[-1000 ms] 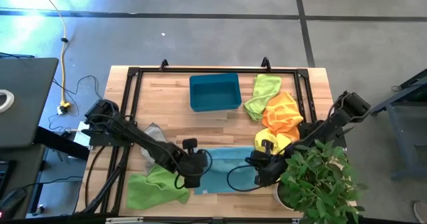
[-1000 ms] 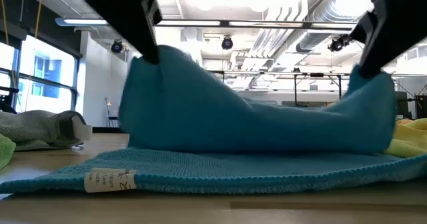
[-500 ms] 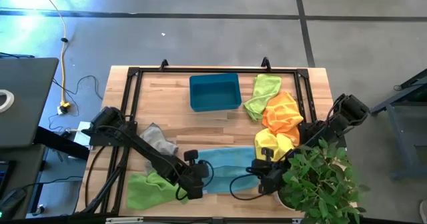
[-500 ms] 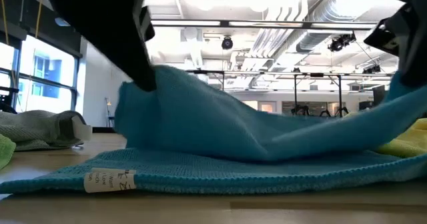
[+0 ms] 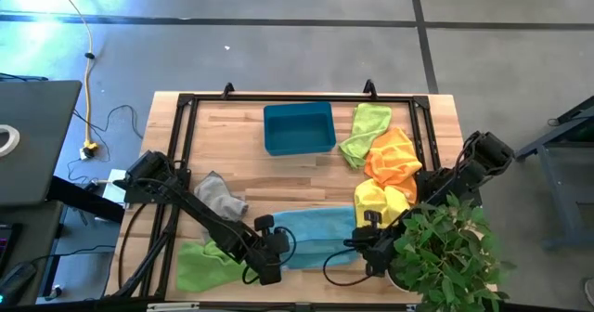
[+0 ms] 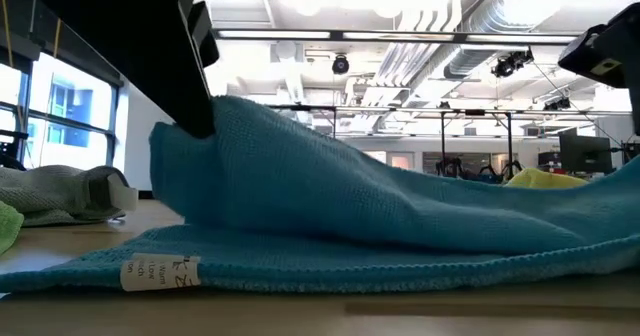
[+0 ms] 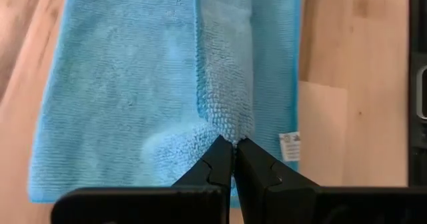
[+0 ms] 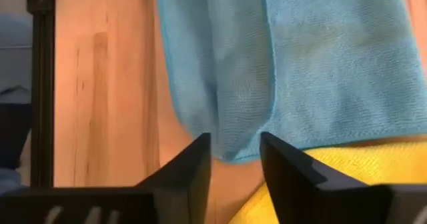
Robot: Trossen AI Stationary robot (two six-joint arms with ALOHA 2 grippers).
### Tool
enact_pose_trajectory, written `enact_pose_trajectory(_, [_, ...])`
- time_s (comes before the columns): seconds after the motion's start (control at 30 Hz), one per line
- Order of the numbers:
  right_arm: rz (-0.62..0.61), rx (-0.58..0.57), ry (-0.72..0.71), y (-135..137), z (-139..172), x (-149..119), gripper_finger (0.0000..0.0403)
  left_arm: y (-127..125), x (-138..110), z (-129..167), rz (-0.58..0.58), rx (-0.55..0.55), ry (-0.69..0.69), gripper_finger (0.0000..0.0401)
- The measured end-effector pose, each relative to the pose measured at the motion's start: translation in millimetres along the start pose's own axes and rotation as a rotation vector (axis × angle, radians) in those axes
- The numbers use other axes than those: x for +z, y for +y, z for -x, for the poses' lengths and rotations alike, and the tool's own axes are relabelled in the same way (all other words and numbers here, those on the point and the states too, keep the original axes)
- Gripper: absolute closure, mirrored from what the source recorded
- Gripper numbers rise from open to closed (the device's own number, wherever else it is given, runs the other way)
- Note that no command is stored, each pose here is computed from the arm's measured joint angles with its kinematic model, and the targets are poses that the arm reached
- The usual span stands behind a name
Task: Fold microfiber towels
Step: Fold the blue microfiber cloth
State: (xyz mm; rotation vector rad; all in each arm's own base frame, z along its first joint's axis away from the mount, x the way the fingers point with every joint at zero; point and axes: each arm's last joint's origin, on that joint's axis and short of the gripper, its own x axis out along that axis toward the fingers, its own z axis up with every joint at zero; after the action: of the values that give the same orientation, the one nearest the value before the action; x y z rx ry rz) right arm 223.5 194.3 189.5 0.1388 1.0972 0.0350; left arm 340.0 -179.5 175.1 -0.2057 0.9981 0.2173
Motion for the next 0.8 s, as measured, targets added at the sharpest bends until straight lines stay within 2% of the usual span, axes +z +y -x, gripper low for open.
enact_pose_trajectory(0.13, [-0.021, -0.103, -0.077, -5.9, -0.6, 3.7, 0.0269, -2.2, -0.6, 0.5, 0.003, -0.024, 0.007, 0.0400])
enact_pose_trajectory(0.23, [-0.056, -0.206, -0.121, -14.3, -1.0, 6.0, 0.0275, -4.8, -0.3, 1.1, 0.003, -0.040, -0.007, 0.0400])
enact_pose_trajectory(0.33, [-0.090, -0.259, -0.127, -21.7, -4.6, 9.2, 0.0283, -5.2, 0.2, 1.1, 0.006, -0.043, -0.012, 0.0400])
enact_pose_trajectory(0.43, [-0.080, -0.242, -0.068, -23.5, -15.3, 9.7, 0.0288, -5.1, 0.4, 1.1, 0.006, -0.042, -0.015, 0.0400])
enact_pose_trajectory(0.6, [-0.030, -0.135, 0.066, -17.4, -38.6, 5.0, 0.0290, -5.2, 0.4, 1.1, 0.006, -0.041, -0.016, 0.0400])
enact_pose_trajectory(0.8, [-0.029, -0.093, 0.080, -11.3, -40.0, 2.2, 0.0290, -4.5, 0.6, 0.9, 0.006, -0.036, -0.016, 0.0400])
